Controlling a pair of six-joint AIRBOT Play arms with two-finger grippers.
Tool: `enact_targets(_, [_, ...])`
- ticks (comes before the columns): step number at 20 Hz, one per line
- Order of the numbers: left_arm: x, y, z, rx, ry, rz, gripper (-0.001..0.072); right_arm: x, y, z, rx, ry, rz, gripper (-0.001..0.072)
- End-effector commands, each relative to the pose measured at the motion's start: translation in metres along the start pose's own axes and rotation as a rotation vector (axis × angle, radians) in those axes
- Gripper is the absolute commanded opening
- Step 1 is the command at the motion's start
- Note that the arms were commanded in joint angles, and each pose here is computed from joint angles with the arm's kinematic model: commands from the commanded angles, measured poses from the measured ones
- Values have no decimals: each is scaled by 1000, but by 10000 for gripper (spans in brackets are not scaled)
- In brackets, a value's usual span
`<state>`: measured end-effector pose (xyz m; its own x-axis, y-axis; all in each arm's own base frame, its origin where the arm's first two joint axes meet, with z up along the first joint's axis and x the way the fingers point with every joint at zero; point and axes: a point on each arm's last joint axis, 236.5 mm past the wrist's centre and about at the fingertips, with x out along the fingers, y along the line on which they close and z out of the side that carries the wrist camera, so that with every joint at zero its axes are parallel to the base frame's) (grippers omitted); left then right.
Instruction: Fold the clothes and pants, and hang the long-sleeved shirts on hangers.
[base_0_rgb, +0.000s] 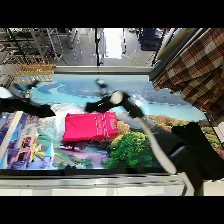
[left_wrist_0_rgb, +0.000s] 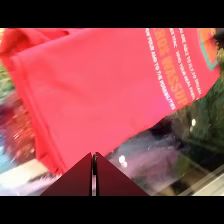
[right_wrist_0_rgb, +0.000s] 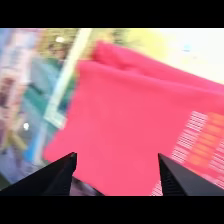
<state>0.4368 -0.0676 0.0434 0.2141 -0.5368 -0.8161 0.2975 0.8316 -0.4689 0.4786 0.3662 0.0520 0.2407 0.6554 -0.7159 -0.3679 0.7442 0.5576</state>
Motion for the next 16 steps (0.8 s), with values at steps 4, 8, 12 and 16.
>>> enact_targets(4, [126, 4, -26, -76, 200, -50, 11, -80, -140, -65, 263, 258, -63, 665])
enact_targets(8, [148, 23, -44, -144, 266, -25, 10, -27, -163, -82, 350, 233, 42, 705])
enact_targets(12, [152, 25, -42, -143, 262, -24, 9, 15, -153, -72, 410, 181, 211, 704])
enact_targets(16, [143, 21, -27, -119, 231, -22, 10, 57, -104, -74, 421, 216, 346, 625])
